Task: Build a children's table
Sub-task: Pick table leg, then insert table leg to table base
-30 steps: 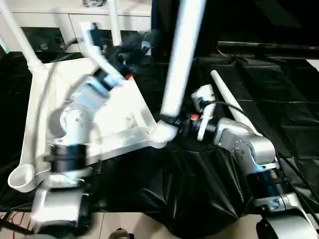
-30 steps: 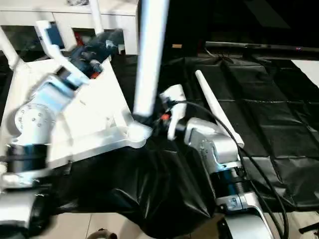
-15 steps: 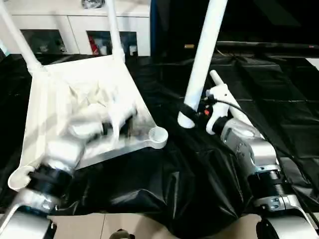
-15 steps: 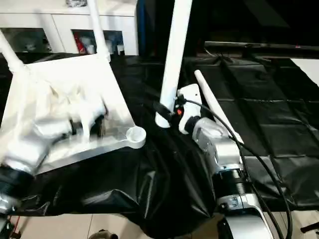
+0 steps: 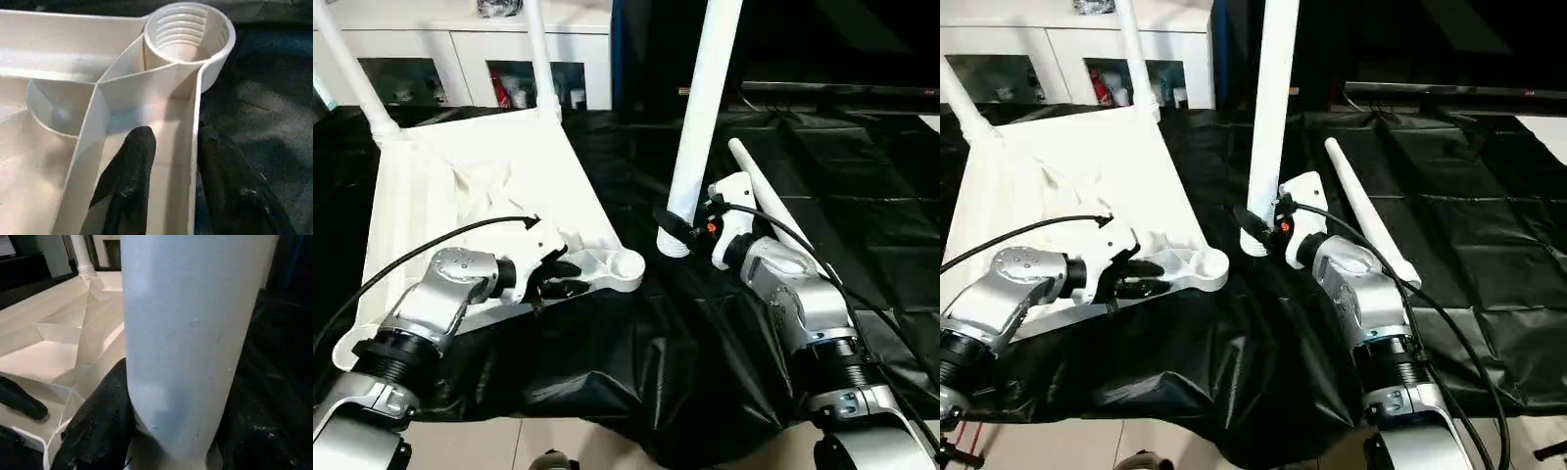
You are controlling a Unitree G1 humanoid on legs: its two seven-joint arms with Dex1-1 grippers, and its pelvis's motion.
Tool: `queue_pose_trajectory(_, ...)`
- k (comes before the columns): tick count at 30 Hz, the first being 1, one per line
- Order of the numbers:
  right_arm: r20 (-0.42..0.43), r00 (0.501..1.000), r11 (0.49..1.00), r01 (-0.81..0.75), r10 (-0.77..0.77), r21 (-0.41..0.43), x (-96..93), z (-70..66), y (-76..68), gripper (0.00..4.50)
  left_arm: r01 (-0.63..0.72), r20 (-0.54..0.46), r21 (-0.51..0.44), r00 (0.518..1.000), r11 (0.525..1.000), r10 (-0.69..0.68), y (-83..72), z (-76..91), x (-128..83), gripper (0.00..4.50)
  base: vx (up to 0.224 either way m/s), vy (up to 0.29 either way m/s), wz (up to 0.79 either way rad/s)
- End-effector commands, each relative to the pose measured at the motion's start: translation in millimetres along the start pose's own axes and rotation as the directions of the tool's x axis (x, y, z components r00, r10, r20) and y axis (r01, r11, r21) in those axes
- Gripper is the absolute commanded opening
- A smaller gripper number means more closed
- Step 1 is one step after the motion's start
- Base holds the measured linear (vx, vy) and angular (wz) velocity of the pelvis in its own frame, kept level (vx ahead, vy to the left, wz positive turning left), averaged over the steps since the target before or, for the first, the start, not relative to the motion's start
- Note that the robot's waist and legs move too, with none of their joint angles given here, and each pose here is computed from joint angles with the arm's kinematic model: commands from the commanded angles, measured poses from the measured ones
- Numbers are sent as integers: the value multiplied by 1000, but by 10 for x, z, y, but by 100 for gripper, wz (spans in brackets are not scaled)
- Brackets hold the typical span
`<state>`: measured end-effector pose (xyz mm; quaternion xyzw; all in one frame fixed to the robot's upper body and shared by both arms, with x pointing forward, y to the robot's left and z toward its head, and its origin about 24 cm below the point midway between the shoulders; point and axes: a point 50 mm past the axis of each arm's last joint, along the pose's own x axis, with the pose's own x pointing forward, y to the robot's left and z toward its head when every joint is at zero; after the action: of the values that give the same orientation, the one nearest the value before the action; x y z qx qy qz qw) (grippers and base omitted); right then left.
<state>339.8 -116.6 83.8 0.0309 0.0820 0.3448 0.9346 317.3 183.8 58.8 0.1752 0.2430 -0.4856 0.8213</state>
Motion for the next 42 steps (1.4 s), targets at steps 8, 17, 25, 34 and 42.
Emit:
queue_pose_trajectory(8,16,1000,1000,-19,20,-21,1,38,2,191,-4,-14,-8,1000,1000,4,46,-61,-67,80,0,0,0)
queue_pose_trajectory(17,10,999,999,-44,44,-27,-2,36,6,191,29,39,-9,999,1000,-29,20,-33,-80,3,0,0,0)
queue_pose_trajectory(25,-18,980,980,-200,200,-8,4,28,156,191,91,88,10,992,996,-91,-129,31,37,0,0,0,0)
queue_pose_trajectory(34,-48,971,972,-237,236,-7,55,-4,214,191,131,137,34,981,991,-134,-353,125,270,0,0,0,0)
queue_pose_trajectory(42,-131,952,959,-281,276,-21,75,-118,267,191,128,128,57,983,990,-134,-412,147,321,0,0,0,0)
